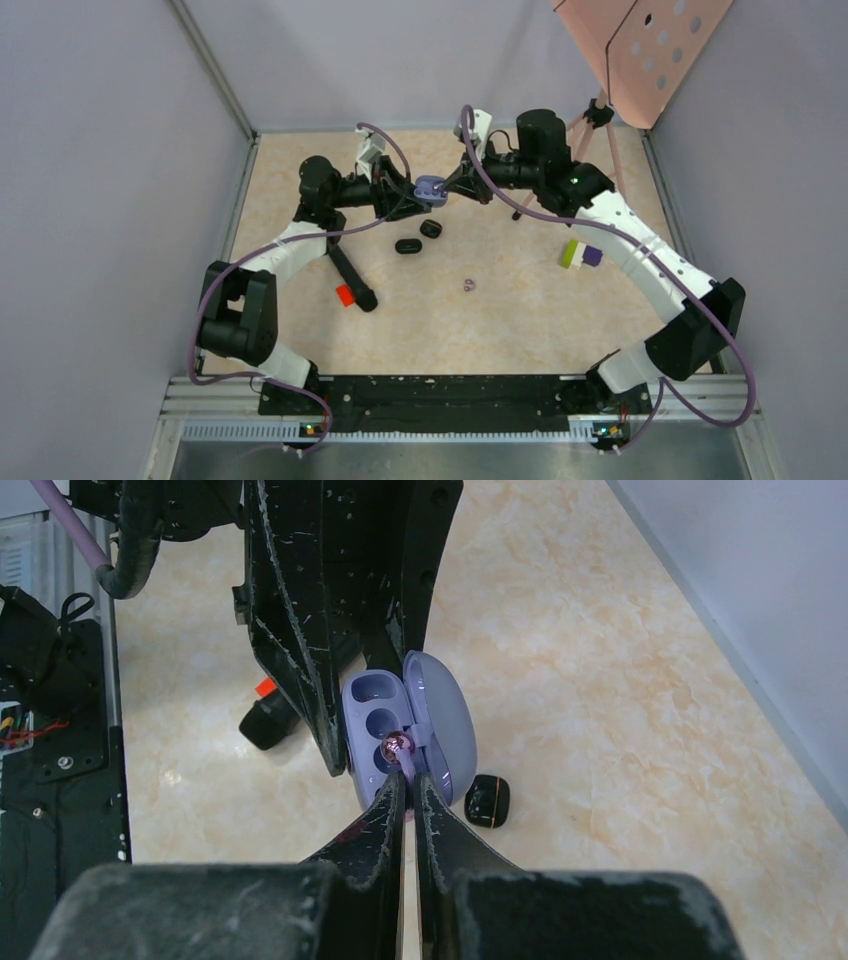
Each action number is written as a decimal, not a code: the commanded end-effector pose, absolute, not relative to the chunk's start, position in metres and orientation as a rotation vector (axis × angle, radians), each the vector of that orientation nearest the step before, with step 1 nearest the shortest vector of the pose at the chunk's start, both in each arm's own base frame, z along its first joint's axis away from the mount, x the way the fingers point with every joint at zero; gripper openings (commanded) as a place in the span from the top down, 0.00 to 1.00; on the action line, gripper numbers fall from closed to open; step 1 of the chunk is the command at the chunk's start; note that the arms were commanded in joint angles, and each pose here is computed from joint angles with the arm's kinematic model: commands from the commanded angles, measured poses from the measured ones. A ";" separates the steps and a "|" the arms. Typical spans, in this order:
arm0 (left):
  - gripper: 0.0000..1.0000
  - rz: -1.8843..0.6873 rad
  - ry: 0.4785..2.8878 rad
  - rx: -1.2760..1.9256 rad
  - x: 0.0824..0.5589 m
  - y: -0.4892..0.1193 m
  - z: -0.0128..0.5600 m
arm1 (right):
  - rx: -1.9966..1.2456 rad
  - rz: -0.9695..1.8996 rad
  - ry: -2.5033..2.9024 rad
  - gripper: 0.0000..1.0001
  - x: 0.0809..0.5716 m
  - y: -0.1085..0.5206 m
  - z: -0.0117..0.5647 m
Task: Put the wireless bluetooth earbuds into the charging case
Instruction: Place the earbud in the charging case.
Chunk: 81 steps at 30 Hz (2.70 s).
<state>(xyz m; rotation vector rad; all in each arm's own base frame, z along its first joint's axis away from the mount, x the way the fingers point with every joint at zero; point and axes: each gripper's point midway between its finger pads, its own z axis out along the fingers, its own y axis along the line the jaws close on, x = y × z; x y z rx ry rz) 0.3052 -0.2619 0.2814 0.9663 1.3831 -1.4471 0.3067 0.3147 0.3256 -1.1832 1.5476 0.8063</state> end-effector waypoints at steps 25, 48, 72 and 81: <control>1.00 -1.377 1.272 1.013 0.304 -0.262 0.309 | -1.156 0.798 1.544 0.67 0.304 0.316 0.346; 1.00 -1.366 1.260 1.034 0.303 -0.263 0.307 | -0.995 0.841 1.640 0.56 0.328 0.322 0.352; 1.00 -1.354 1.263 1.036 0.305 -0.263 0.305 | -0.812 0.858 1.821 0.48 0.347 0.325 0.325; 1.00 -1.354 1.279 1.022 0.310 -0.264 0.303 | -0.901 0.915 1.768 0.44 0.331 0.328 0.332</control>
